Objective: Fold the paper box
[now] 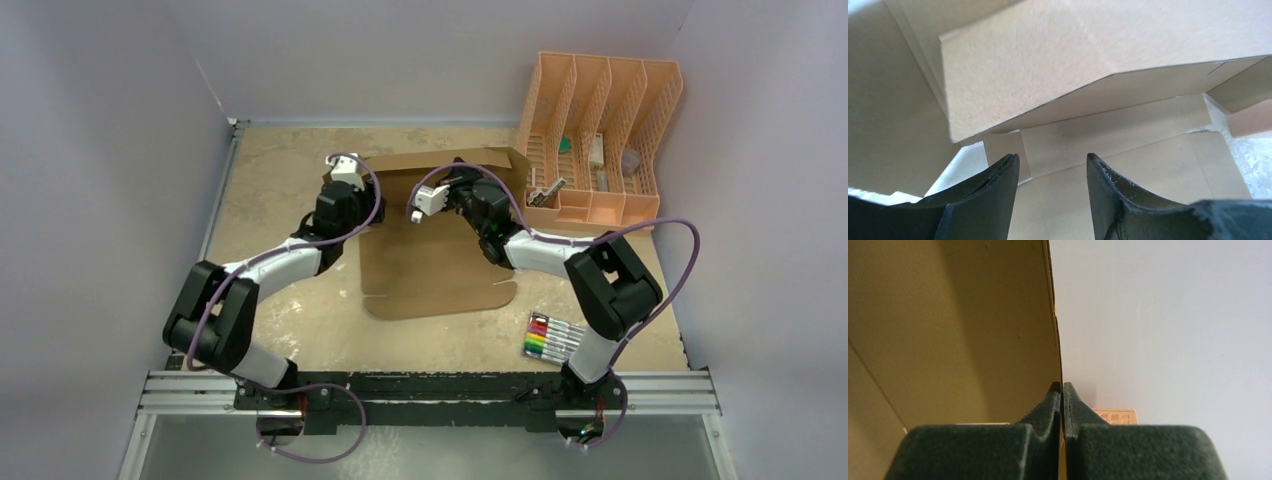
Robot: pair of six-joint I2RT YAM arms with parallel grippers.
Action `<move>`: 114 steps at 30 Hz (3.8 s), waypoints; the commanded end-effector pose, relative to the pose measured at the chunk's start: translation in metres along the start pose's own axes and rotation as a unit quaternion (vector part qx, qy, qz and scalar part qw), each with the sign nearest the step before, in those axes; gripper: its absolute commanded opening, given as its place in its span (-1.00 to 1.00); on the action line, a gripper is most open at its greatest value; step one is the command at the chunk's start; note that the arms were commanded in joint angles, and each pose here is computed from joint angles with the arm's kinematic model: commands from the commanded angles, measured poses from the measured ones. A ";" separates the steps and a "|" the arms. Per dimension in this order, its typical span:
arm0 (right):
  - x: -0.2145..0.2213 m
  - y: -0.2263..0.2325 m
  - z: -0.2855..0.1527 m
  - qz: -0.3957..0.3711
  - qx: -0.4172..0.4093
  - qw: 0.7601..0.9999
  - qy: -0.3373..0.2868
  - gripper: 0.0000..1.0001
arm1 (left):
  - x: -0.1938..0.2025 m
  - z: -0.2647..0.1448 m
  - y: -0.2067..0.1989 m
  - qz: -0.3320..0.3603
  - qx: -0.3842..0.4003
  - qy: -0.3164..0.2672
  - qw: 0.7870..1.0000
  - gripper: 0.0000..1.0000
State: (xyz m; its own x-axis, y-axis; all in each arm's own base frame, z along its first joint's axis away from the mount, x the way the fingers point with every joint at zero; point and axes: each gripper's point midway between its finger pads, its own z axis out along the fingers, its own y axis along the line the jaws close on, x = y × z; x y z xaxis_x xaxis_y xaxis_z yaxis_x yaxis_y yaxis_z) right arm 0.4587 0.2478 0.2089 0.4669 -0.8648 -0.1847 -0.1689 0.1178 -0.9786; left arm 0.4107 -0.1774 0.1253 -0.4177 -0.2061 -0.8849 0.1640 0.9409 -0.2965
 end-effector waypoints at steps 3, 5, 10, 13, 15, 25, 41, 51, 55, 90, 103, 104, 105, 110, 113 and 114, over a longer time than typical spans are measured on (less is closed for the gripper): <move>-0.006 -0.016 0.004 -0.002 0.036 0.999 -0.004 -1.00 | -0.041 -0.032 0.001 0.044 -0.015 -0.019 0.999 0.04; -0.007 -0.015 0.005 -0.004 0.035 0.999 -0.006 -1.00 | -0.055 -0.044 0.006 0.046 -0.025 -0.033 0.998 0.05; -0.007 -0.014 0.006 -0.007 0.033 0.999 -0.008 -1.00 | -0.103 -0.071 0.039 0.025 -0.060 -0.087 0.994 0.04; -0.008 -0.015 0.006 -0.007 0.034 0.999 -0.009 -1.00 | -0.128 -0.081 0.069 0.000 -0.092 -0.118 0.989 0.03; -0.008 -0.015 0.006 -0.007 0.035 0.999 -0.008 -1.00 | -0.135 -0.079 0.090 -0.006 -0.124 -0.119 0.985 0.02; -0.010 -0.020 0.004 -0.012 0.038 0.999 -0.013 -1.00 | -0.128 -0.033 0.155 -0.027 -0.199 -0.079 0.976 -0.03; -0.016 -0.036 0.004 -0.006 0.052 0.998 -0.025 -1.00 | -0.060 0.023 0.093 0.006 0.008 0.075 0.997 -0.12; -0.013 -0.034 0.005 -0.006 0.053 0.998 -0.018 -1.00 | -0.061 0.008 0.037 0.021 0.092 0.080 0.992 -0.19; -0.012 -0.034 0.005 -0.007 0.054 0.998 -0.014 -1.00 | -0.064 0.002 0.020 0.028 0.118 0.080 0.989 -0.24; -0.020 -0.035 0.006 -0.054 0.050 0.997 -0.035 -1.00 | -0.020 -0.013 0.010 0.082 0.055 0.135 0.986 -0.18; -0.013 -0.027 -0.003 -0.071 0.041 0.997 -0.016 -1.00 | -0.008 -0.031 0.005 0.066 0.086 0.088 0.990 0.04; -0.014 -0.023 -0.004 -0.080 0.039 0.996 -0.019 -1.00 | -0.006 -0.032 0.006 0.062 0.086 0.087 0.991 0.05; -0.015 -0.019 -0.005 -0.086 0.037 0.995 -0.020 -1.00 | -0.004 -0.032 0.004 0.056 0.089 0.084 0.991 0.06; -0.020 -0.011 -0.010 -0.088 0.039 0.995 -0.024 -1.00 | -0.008 -0.029 -0.006 0.008 0.107 0.048 0.993 0.09; -0.022 -0.009 -0.010 -0.084 0.035 0.996 -0.024 -1.00 | -0.015 -0.029 -0.015 -0.022 0.127 0.016 0.992 0.12; -0.022 -0.009 -0.010 -0.080 0.035 0.996 -0.024 -1.00 | -0.016 -0.028 -0.016 -0.029 0.129 0.008 0.991 0.13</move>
State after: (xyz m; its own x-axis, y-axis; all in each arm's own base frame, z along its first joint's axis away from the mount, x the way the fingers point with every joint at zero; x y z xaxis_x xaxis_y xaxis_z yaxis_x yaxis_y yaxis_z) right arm 0.4502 0.2521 0.2017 0.4997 -0.8659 -0.0234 -0.0803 -0.0195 -0.9966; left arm 0.3743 -0.1602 0.1037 -0.5906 -0.1032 -0.8003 0.2955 0.8952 -0.3335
